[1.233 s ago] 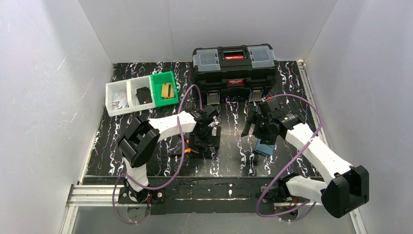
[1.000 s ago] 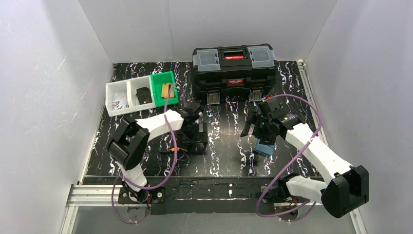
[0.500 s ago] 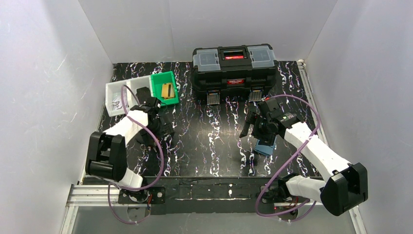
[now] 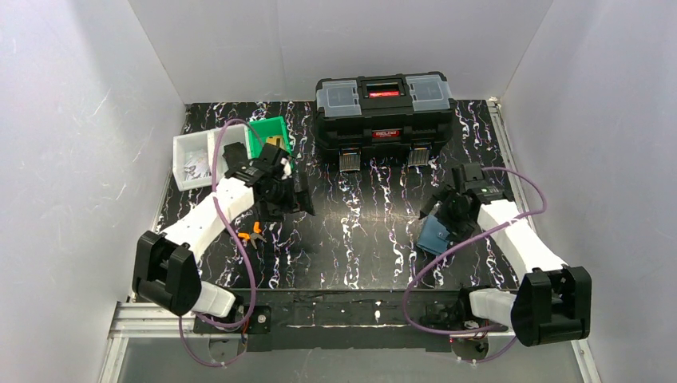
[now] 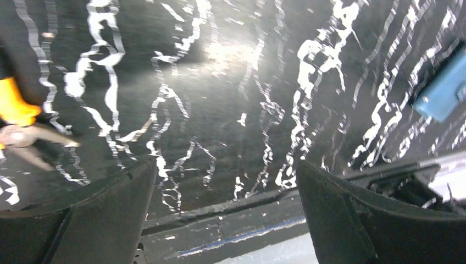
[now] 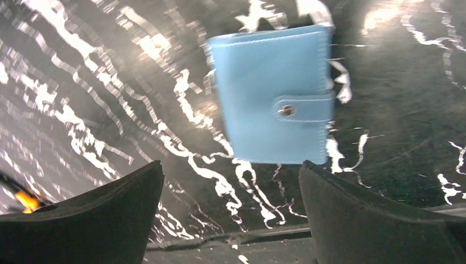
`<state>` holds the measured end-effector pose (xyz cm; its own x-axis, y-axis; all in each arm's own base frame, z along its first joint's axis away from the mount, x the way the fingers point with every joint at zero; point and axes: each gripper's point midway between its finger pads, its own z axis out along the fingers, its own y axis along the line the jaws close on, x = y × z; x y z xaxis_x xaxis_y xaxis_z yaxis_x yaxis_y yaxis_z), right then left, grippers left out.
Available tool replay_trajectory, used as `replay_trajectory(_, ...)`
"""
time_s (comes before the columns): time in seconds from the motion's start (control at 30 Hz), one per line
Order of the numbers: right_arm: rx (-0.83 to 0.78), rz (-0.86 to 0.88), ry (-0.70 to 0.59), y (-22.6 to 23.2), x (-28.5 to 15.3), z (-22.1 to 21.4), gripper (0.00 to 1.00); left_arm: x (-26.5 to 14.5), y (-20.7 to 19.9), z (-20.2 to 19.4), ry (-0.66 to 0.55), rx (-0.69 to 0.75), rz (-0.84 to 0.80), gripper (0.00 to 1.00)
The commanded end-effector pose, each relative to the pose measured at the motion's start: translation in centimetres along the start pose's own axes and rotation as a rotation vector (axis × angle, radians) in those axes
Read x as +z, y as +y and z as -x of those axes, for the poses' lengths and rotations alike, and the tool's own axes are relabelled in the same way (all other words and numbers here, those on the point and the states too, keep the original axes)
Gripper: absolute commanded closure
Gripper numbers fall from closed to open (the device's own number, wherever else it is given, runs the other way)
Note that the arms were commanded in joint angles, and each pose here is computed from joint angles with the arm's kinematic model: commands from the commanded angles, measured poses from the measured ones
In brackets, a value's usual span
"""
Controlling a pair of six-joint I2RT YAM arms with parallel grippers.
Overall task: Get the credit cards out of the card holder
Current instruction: Move the card holder to the center of the board, then open the card holder at the center of the board.
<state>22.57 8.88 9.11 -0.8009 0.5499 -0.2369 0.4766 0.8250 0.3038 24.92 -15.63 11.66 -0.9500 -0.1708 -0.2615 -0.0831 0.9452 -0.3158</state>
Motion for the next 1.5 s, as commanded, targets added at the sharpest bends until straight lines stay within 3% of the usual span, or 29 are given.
replay_trajectory(0.0,0.173,0.002,-0.012,-1.8,1.8,1.4,0.0,-0.6,-3.7,-1.4,0.056,0.089,-0.098,0.01)
replay_trajectory(0.13,0.284,-0.005,-0.015,-3.4,3.6,1.8,0.0,-0.6,-5.2,-1.9,0.072,0.132,-0.133,0.01)
replay_trajectory(0.27,0.284,-0.011,0.0,-3.8,4.8,1.6,0.1,-0.7,-5.2,-1.9,0.072,0.151,-0.138,0.0)
replay_trajectory(0.47,0.198,0.02,0.098,-2.5,6.6,0.5,0.35,-0.6,-5.0,-2.0,0.075,0.144,-0.125,0.0)
replay_trajectory(0.53,0.107,0.002,0.123,-1.4,6.8,-0.6,0.39,-0.5,-4.9,-2.0,0.074,0.138,-0.12,0.0)
replay_trajectory(0.73,-0.2,-0.044,0.236,3.1,7.7,-5.5,0.4,0.1,-4.1,-2.4,0.086,0.111,-0.079,0.01)
replay_trajectory(0.87,-0.291,-0.006,0.309,6.0,7.5,-9.3,0.35,0.4,-3.7,-2.8,0.099,0.092,-0.064,0.0)
replay_trajectory(0.97,-0.327,0.035,0.305,7.8,6.3,-10.5,0.24,0.6,-3.3,-3.1,0.106,0.085,-0.055,0.0)
replay_trajectory(1.13,-0.364,-0.005,0.199,7.9,4.0,-8.3,0.18,0.7,-3.1,-3.4,0.108,0.075,-0.048,0.0)
replay_trajectory(1.3,-0.465,-0.101,0.042,7.4,2.1,-5.7,0.25,0.6,-2.7,-3.3,0.098,0.079,-0.028,0.0)
replay_trajectory(1.47,-0.565,-0.134,0.039,9.2,2.7,-6.0,0.4,0.2,-2.3,-2.5,0.055,0.06,0.004,0.0)
